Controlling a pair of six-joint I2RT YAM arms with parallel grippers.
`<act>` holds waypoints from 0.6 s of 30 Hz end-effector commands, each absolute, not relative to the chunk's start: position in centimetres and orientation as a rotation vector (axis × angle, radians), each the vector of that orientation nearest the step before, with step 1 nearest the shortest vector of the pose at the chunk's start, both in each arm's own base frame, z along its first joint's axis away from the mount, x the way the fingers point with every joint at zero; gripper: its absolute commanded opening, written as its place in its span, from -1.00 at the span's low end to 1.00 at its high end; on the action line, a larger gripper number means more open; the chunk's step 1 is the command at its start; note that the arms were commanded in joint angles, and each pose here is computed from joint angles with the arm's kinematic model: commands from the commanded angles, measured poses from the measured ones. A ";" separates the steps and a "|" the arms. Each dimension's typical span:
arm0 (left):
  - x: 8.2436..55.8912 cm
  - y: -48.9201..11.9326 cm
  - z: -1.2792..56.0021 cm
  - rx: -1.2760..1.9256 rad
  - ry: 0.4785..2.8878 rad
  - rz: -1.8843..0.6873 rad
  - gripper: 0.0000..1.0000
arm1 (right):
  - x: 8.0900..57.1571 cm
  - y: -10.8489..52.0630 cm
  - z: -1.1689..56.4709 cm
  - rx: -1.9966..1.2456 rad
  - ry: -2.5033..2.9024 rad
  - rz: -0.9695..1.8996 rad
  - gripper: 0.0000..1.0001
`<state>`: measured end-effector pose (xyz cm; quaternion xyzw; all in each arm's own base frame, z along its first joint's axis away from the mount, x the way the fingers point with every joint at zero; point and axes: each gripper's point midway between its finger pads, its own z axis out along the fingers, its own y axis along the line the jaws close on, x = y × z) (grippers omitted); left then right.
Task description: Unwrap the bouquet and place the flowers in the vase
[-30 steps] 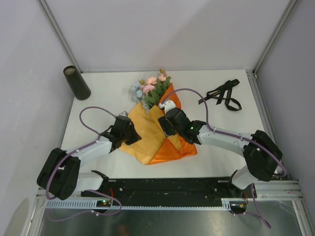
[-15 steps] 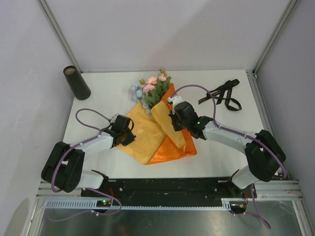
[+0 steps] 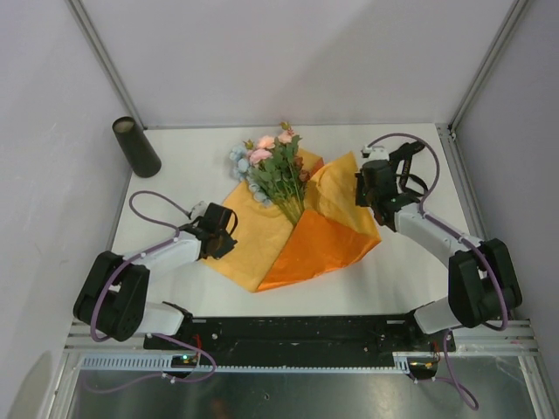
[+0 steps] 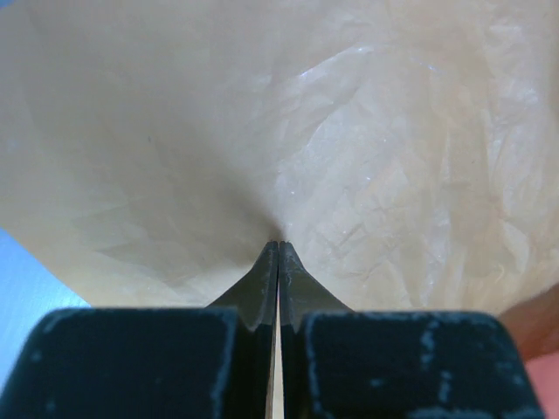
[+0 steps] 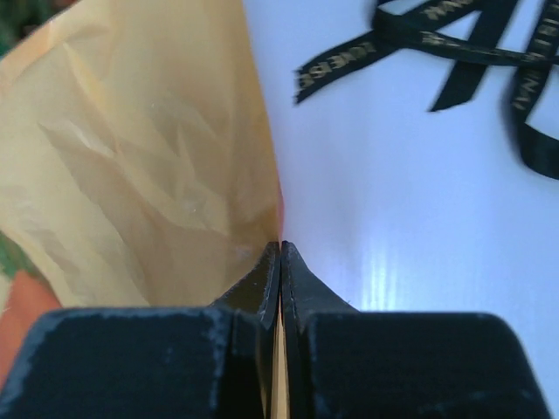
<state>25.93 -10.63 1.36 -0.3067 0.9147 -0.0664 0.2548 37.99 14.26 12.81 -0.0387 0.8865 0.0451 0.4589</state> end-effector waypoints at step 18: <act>27.9 -9.4 2.6 -0.874 2.460 -0.037 -1.00 | 44.1 7.8 9.7 0.275 2.224 0.167 -1.00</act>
